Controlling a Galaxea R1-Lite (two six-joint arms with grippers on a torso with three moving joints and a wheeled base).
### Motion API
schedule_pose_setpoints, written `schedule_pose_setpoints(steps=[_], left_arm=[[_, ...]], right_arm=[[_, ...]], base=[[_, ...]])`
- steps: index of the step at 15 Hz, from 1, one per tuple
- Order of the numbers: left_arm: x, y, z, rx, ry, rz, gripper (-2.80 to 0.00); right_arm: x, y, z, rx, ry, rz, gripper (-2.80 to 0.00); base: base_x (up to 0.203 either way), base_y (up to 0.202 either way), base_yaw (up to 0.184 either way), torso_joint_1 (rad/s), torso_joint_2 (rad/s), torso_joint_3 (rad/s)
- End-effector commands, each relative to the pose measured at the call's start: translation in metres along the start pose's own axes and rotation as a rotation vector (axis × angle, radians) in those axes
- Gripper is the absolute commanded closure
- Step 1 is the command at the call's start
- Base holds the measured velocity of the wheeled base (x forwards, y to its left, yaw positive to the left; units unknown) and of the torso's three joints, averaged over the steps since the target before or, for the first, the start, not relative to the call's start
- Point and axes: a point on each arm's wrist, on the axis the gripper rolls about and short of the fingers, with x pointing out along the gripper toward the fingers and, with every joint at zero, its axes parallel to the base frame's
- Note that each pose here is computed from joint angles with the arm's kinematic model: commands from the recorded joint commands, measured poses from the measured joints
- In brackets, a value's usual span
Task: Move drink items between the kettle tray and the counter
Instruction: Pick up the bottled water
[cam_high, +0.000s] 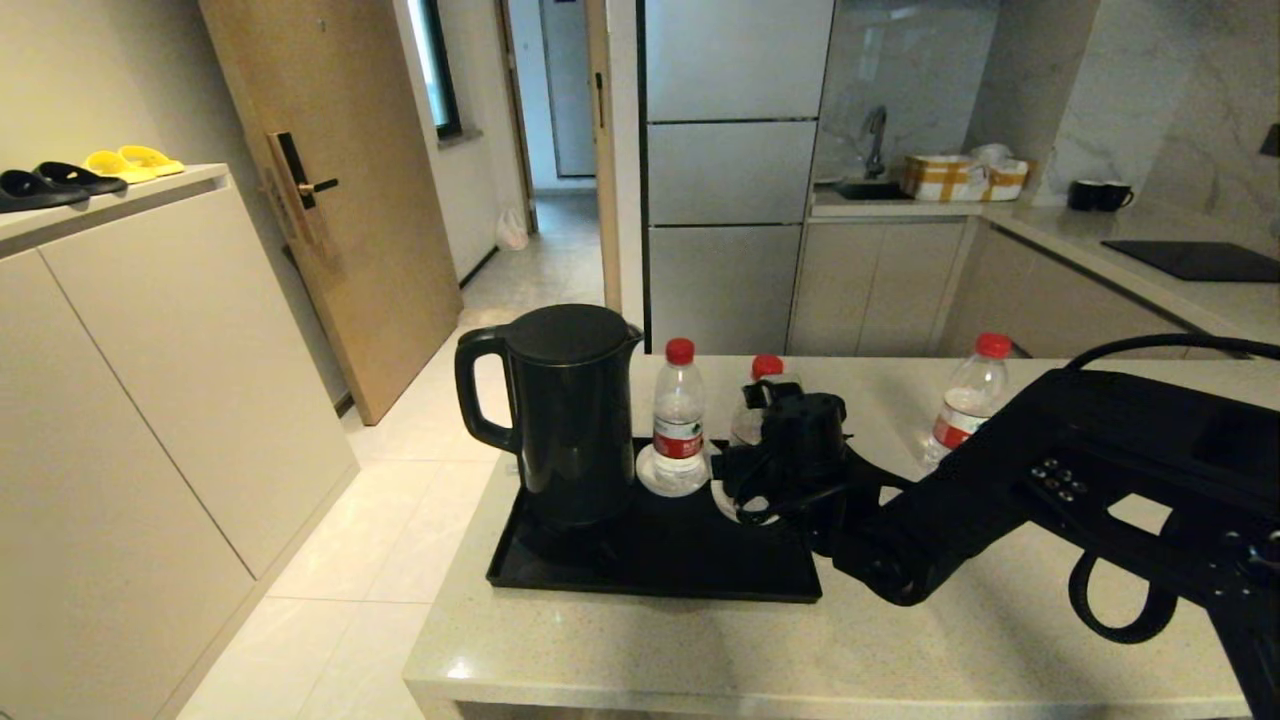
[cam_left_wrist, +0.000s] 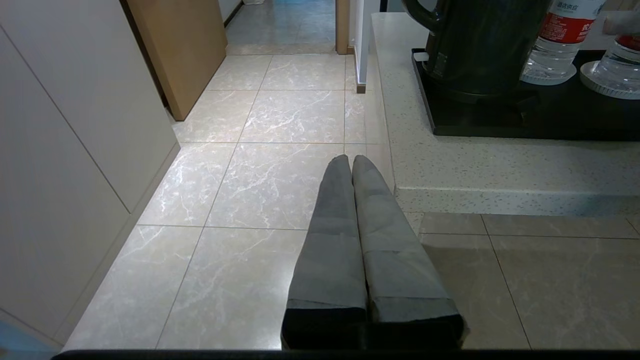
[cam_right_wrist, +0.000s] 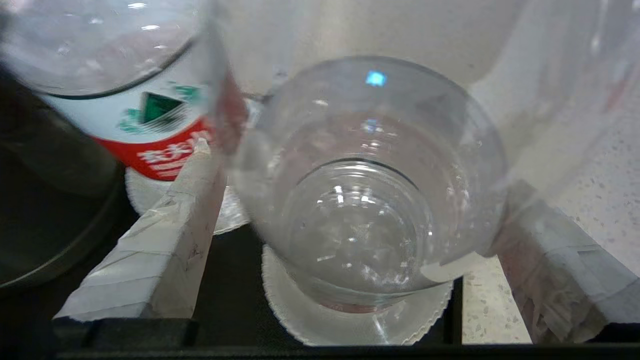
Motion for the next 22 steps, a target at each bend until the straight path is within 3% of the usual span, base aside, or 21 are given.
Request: schedule_pose_setpoints(steps=[1, 12, 13, 22], left_arm=[[0.000, 0.000, 0.000, 0.000, 0.001, 0.000, 0.00], [0.000, 0.000, 0.000, 0.000, 0.001, 0.000, 0.00], [0.000, 0.000, 0.000, 0.000, 0.001, 0.000, 0.00], [0.000, 0.000, 0.000, 0.000, 0.001, 0.000, 0.00]], right_arm=[[0.002, 0.001, -0.003, -0.001, -0.002, -0.005, -2.80], [-0.004, -0.001, 0.005, 0.003, -0.008, -0.005, -2.80], [-0.003, -0.001, 0.005, 0.003, -0.008, -0.007, 0.00], [-0.008, -0.001, 0.011, 0.009, -0.018, -0.002, 0.00]], base=[[0.000, 0.000, 0.000, 0.000, 0.00, 0.000], [0.000, 0.000, 0.000, 0.000, 0.00, 0.000], [0.000, 0.000, 0.000, 0.000, 0.00, 0.000], [0.000, 0.000, 0.000, 0.000, 0.00, 0.000]])
